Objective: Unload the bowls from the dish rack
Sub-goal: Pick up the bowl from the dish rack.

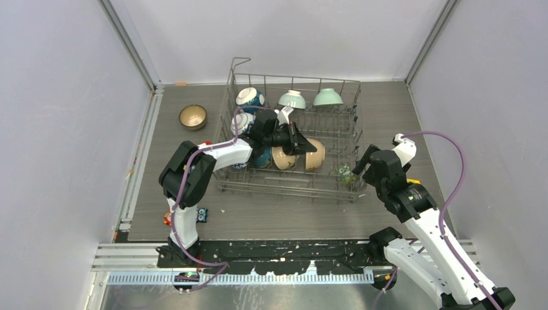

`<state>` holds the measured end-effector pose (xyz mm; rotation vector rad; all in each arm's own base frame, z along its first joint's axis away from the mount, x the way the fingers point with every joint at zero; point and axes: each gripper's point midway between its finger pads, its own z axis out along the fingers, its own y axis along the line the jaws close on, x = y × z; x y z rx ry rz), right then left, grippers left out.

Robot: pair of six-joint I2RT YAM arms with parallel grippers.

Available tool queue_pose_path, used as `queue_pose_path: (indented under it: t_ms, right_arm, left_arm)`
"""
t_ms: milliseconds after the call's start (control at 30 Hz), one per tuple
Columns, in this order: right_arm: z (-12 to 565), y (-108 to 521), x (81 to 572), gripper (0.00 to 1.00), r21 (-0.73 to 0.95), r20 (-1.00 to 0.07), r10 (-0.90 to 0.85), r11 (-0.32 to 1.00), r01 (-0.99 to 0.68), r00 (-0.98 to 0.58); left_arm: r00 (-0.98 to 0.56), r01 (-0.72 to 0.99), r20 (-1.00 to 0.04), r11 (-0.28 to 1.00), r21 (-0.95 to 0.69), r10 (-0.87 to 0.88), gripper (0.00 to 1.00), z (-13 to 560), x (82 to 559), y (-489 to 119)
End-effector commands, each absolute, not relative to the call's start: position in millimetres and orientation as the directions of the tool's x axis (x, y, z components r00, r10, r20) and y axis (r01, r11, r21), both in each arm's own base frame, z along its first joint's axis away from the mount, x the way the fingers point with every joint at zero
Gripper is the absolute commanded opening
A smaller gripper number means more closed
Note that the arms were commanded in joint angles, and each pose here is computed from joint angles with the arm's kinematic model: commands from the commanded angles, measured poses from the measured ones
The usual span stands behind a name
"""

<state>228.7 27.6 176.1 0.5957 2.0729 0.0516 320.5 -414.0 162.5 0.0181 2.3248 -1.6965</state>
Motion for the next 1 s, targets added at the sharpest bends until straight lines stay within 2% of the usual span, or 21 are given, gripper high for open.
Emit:
queue_pose_path:
  t_ms: [0, 367, 600, 967]
  right_arm:
    - [175, 25, 232, 0.82, 0.274, -0.794, 0.446, 0.869, 0.411, -0.413]
    - [172, 26, 232, 0.79, 0.274, -0.792, 0.446, 0.870, 0.409, -0.417]
    - [169, 26, 233, 0.72, 0.262, -0.789, 0.441, 0.872, 0.414, -0.428]
    - [167, 25, 233, 0.68, 0.257, -0.788, 0.440, 0.871, 0.419, -0.430]
  left_arm:
    - [-0.901, 0.383, -0.386, 0.053, -0.922, -0.198, 0.00, 296, 315, -402]
    - [-0.900, 0.386, -0.379, 0.011, -0.923, -0.214, 0.00, 306, 314, -394]
    - [-0.901, 0.382, -0.369, -0.013, -0.924, -0.228, 0.00, 310, 317, -387]
    - [-0.898, 0.388, -0.373, -0.023, -0.921, -0.232, 0.00, 315, 317, -382]
